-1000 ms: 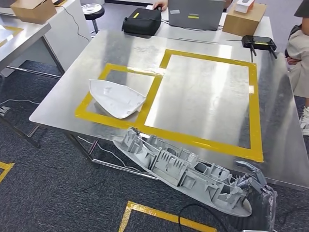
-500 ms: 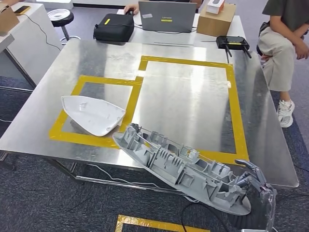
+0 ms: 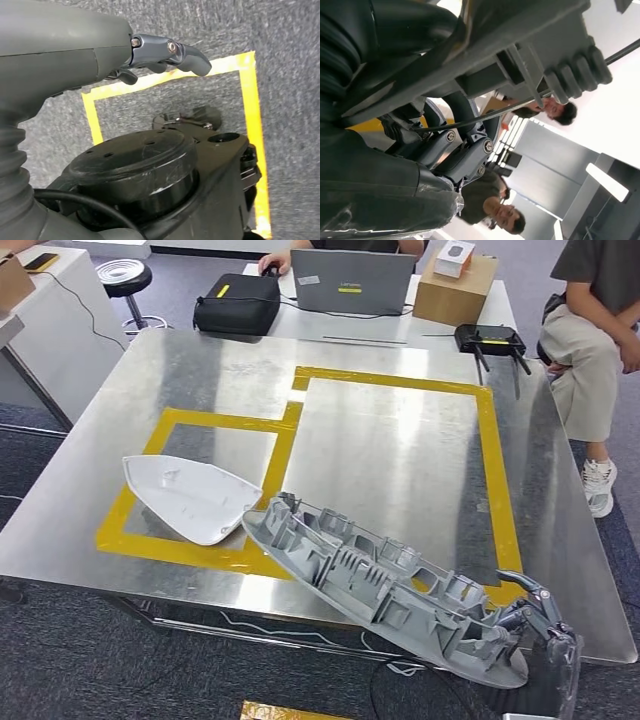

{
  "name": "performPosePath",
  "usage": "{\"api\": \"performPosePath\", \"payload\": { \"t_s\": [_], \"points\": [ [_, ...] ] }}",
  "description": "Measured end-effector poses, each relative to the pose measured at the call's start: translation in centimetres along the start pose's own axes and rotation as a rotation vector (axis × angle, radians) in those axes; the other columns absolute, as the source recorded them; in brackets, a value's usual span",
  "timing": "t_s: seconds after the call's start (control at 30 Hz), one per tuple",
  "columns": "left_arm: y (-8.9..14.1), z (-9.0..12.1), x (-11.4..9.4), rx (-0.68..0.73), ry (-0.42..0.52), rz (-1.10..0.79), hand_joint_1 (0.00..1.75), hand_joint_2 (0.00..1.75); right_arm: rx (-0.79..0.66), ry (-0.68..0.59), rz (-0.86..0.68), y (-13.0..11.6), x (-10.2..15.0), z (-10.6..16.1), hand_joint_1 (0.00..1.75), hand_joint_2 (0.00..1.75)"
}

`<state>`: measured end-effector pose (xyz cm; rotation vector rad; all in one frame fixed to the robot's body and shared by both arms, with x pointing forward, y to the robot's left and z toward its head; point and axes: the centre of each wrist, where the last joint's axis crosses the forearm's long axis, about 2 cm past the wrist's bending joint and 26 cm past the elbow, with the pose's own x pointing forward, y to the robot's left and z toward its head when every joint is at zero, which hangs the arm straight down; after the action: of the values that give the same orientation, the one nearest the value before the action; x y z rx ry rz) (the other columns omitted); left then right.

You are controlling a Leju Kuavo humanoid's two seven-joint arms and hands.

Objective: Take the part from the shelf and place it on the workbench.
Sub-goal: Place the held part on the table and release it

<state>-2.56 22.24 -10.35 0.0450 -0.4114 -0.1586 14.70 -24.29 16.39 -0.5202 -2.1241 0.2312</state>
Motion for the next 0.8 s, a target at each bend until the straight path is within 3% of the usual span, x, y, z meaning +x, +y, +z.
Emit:
{"api": "performPosePath", "payload": {
  "t_s": [0.17,0.23,0.33,0.43,0.8],
  "points": [
    [0.0,0.0,0.0,0.002,0.004,0.0,0.0,1.75,-0.002,0.003,0.018,-0.1,0.0,0.0,1.75,1.75],
    [0.0,0.0,-0.1,0.007,0.01,0.003,0.0,1.75,-0.021,0.016,0.106,-0.6,-0.3,0.2,1.75,1.75],
    [0.0,0.1,-0.2,0.016,0.017,0.009,0.0,1.75,-0.069,0.074,0.235,-2.2,-1.1,0.4,1.75,1.75],
    [0.0,0.1,-0.3,0.015,0.021,0.018,0.0,1.75,-0.072,0.138,0.238,-3.7,-2.1,0.3,1.75,1.75],
    [0.1,0.2,-0.4,-0.025,0.023,0.043,0.0,1.75,0.097,0.39,0.316,-10.0,-7.0,0.0,1.75,1.75]
  ]
}}
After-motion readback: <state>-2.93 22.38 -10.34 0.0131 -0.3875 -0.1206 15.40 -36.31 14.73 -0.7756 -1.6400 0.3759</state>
